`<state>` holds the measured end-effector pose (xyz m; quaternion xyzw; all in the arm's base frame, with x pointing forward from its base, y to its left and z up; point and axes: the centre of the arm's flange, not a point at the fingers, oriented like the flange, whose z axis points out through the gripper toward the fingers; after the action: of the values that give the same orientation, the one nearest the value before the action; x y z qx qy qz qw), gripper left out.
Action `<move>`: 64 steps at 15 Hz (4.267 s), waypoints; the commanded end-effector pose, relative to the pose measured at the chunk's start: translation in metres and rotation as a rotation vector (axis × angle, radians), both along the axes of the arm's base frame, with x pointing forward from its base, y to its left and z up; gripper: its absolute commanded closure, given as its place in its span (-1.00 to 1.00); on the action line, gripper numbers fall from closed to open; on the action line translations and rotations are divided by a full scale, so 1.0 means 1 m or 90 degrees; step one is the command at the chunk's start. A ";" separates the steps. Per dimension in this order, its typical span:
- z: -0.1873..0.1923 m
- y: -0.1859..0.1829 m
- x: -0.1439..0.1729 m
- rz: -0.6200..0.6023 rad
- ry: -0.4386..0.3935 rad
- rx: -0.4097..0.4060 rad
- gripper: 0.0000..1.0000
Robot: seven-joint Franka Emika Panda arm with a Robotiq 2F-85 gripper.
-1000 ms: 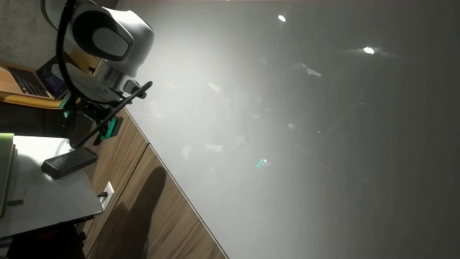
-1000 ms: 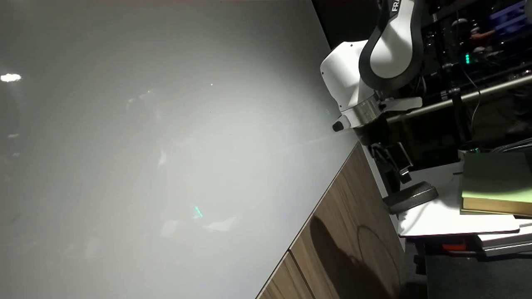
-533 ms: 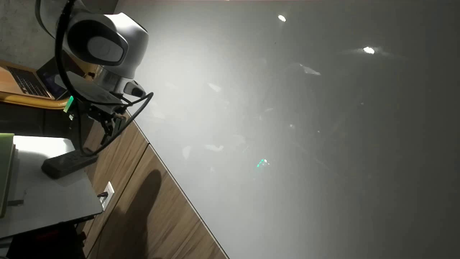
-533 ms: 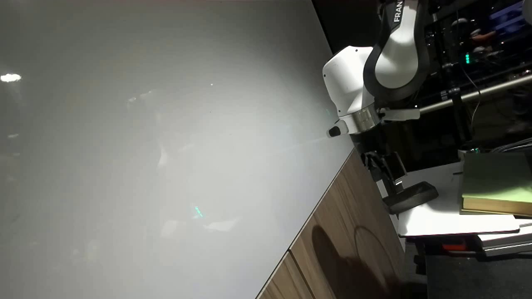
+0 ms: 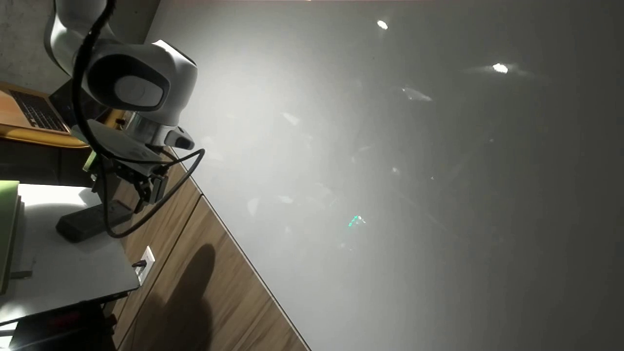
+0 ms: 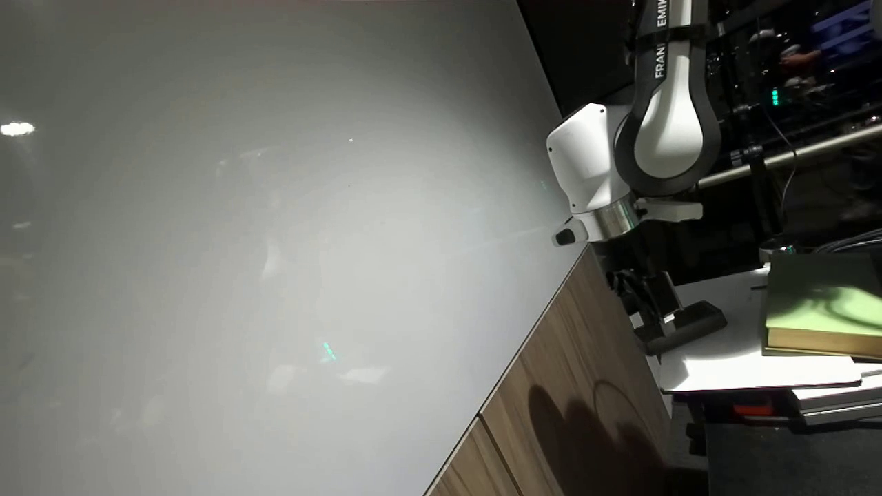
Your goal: Use the black eraser to wipe the whiteboard.
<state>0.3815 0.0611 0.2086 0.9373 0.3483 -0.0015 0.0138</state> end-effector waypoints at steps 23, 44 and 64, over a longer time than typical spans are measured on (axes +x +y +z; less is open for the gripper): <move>-0.032 -0.018 -0.046 0.015 -0.013 -0.036 -0.06; -0.005 -0.034 -0.032 -0.305 -0.004 -0.050 0.19; 0.026 -0.028 -0.024 -0.330 -0.015 -0.071 -1.00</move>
<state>0.3885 0.0311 0.1984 0.9948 0.0855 -0.0138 0.0529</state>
